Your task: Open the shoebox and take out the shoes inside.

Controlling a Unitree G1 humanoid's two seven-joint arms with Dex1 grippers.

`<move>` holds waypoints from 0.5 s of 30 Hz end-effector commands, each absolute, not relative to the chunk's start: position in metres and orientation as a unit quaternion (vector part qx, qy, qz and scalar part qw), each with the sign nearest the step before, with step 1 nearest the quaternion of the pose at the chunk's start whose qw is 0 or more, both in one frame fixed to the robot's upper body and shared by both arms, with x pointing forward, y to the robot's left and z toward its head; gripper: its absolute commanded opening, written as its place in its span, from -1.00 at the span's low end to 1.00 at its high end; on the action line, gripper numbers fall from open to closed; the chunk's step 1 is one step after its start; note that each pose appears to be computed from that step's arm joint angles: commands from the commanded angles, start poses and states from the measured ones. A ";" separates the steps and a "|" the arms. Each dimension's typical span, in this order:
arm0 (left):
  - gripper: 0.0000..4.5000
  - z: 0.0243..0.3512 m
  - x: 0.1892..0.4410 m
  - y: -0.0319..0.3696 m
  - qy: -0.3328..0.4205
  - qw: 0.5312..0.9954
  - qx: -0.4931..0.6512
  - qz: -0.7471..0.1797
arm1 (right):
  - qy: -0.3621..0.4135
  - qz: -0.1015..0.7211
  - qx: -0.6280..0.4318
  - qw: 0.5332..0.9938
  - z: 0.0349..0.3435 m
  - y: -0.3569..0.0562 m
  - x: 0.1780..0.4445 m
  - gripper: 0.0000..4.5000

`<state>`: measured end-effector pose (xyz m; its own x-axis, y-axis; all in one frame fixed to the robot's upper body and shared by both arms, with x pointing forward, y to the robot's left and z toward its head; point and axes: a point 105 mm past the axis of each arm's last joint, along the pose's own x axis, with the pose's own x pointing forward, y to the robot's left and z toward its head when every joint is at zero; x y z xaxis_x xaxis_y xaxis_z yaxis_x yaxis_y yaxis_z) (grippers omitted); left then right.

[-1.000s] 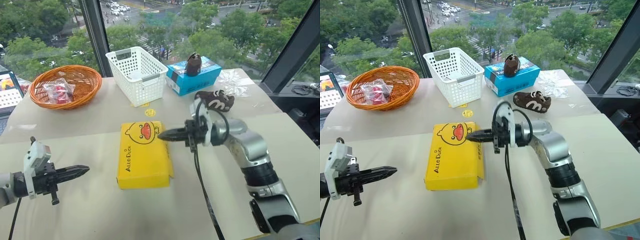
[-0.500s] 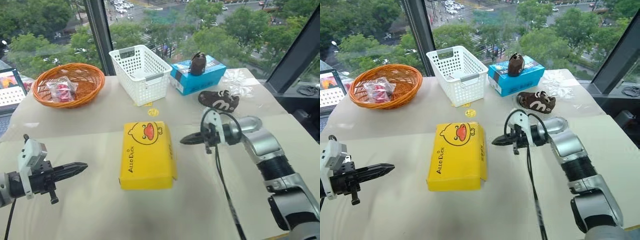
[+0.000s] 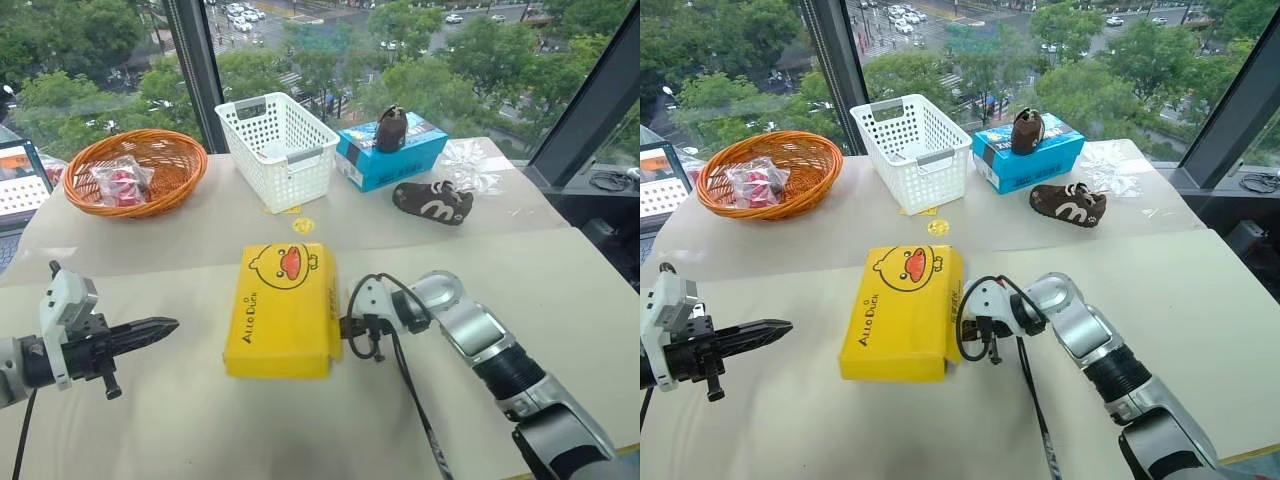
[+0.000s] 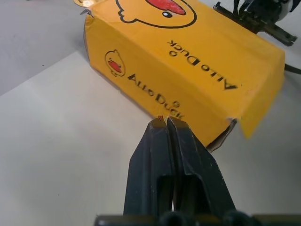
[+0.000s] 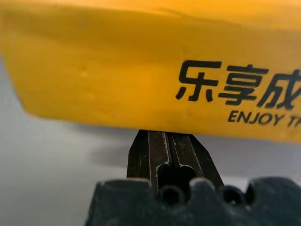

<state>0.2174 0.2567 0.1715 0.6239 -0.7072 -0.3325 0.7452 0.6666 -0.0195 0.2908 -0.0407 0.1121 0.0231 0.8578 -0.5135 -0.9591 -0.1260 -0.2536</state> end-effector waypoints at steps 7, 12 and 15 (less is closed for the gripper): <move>-0.96 0.175 0.218 0.253 0.151 0.897 0.077 -0.408 | 0.025 0.686 -0.247 0.684 0.167 -0.036 0.297 -0.99; -0.96 0.174 0.209 0.258 0.152 0.903 0.071 -0.395 | -0.004 0.688 -0.236 0.686 0.189 -0.027 0.300 -0.99; -0.96 0.179 0.198 0.269 0.150 0.917 0.069 -0.364 | -0.040 0.697 -0.228 0.679 0.216 -0.018 0.300 -0.99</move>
